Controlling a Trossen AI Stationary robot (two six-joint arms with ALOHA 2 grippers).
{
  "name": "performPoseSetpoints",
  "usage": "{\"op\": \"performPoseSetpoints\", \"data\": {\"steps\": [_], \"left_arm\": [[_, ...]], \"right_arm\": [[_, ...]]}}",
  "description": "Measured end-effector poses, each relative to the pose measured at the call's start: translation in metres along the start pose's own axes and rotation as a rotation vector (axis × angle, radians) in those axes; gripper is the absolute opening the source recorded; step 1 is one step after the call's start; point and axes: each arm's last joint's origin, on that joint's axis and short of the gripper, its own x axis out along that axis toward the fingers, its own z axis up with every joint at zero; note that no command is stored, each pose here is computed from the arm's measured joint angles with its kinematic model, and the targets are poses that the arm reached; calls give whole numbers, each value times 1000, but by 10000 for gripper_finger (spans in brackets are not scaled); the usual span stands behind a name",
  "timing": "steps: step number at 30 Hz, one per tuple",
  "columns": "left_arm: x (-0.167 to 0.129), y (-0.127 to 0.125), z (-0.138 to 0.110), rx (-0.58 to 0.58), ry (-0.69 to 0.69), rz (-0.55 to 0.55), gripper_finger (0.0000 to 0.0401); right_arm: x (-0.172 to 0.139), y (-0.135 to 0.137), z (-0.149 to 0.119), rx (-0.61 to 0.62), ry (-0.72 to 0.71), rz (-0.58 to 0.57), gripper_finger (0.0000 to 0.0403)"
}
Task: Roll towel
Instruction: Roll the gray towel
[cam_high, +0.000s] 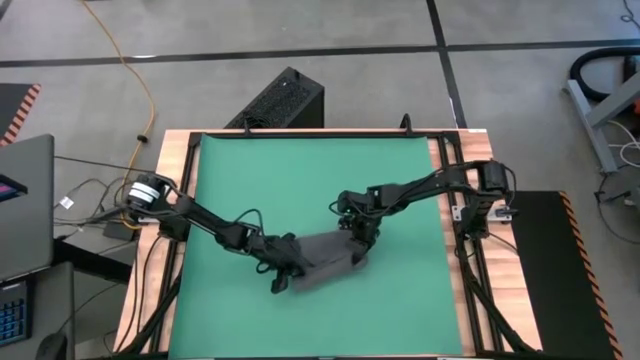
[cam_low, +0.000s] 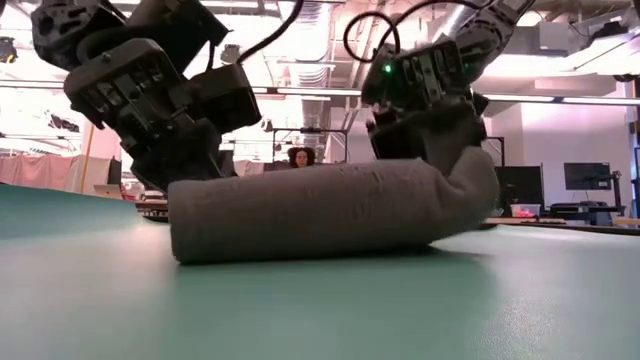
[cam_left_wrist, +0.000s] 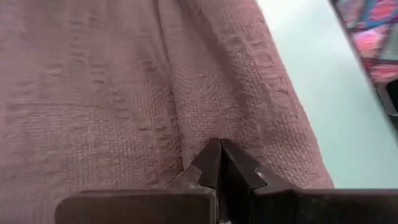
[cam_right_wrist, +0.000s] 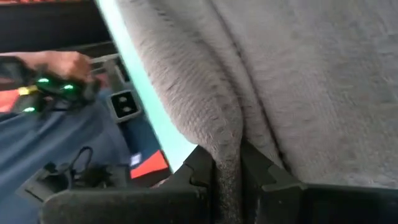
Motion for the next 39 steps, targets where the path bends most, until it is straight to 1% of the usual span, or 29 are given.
{"op": "performPoseSetpoints", "data": {"steps": [2, 5, 9, 13, 18, 21, 25, 26, 29, 32, 33, 35, 37, 39], "left_arm": [[3, 1, -1, -27, 30, -51, 0], [5, 2, -4, -32, 61, -95, 0], [5, 2, -4, -40, 59, -104, 0], [5, 0, -3, -55, 64, -150, 0], [4, -4, -3, -132, 109, -280, 0], [-3, -9, 1, -166, 114, -333, 0], [-17, -15, 11, -180, 87, -345, 0], [-21, -17, 14, -182, 78, -344, 0], [-37, -20, 19, -180, 61, -292, 0], [-62, -27, 37, -149, -33, -246, 0], [-71, -31, 46, -125, -75, -221, 0], [-88, -38, 60, -71, -133, -139, 0], [-98, -46, 71, 18, -125, -70, 0], [-102, -53, 81, 129, -83, -18, 0]], "right_arm": [[-6, 4, 0, -14, -17, 13, 54], [-10, 1, 2, 0, -26, 10, 54], [-4, -12, 4, 60, -15, -45, 54], [2, -24, 8, 109, -1, -67, 54], [4, -39, 13, 190, 15, -69, 54], [6, -47, 16, 244, 37, -59, 54], [10, -53, 16, 260, 55, -57, 54], [10, -53, 16, 261, 56, -56, 54], [10, -53, 16, 259, 54, -57, 54], [11, -53, 17, 254, 50, -54, 54], [11, -53, 17, 251, 48, -53, 54], [11, -53, 17, 251, 47, -51, 54], [11, -53, 17, 250, 47, -51, 54], [11, -53, 17, 249, 46, -52, 54]]}}
